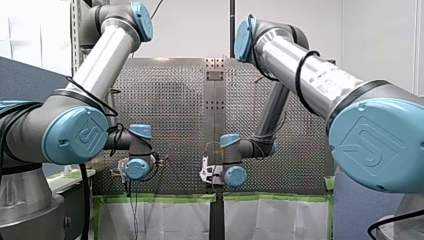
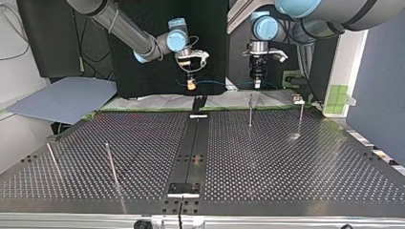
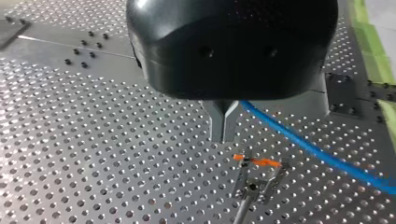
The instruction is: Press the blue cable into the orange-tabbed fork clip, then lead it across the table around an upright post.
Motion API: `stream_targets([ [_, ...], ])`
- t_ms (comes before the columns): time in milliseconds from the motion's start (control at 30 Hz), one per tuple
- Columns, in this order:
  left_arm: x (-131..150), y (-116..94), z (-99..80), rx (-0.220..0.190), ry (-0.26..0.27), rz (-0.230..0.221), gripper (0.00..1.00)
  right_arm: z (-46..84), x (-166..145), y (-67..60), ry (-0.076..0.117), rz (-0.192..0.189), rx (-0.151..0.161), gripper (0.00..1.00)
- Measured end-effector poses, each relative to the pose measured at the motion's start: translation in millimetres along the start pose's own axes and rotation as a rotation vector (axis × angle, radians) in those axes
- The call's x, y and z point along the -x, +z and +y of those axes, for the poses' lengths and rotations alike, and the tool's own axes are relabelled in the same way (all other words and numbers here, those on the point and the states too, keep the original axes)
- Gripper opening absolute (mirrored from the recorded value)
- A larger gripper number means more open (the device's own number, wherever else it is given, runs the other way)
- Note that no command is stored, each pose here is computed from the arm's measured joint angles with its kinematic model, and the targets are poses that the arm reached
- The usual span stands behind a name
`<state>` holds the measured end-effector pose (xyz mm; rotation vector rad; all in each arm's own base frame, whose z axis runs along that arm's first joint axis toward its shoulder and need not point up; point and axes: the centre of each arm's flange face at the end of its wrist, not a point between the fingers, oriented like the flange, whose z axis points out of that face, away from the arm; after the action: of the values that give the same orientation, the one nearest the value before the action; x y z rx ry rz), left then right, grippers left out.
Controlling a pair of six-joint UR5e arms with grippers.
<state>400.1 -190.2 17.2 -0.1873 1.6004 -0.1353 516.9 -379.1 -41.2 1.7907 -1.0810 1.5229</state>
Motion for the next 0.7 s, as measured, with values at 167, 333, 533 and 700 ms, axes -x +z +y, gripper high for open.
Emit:
stream_targets([
  [167,-3.5,7.7,3.1,0.01,-0.011,-0.001,0.0,10.6,-0.7,7.1,0.004,0.0,0.012,0.0],
  [333,-16.1,15.9,5.9,0.018,-0.013,0.011,0.0,17.1,-4.4,13.7,0.004,0.002,0.013,0.0],
  [533,-33.6,23.0,14.1,0.038,-0.002,0.051,0.0,19.2,-9.6,20.2,-0.002,0.006,0.008,0.0],
  [700,-35.5,28.9,16.6,0.042,0.005,0.055,0.0,18.6,-12.8,24.3,-0.009,0.008,0.003,0.0],
])
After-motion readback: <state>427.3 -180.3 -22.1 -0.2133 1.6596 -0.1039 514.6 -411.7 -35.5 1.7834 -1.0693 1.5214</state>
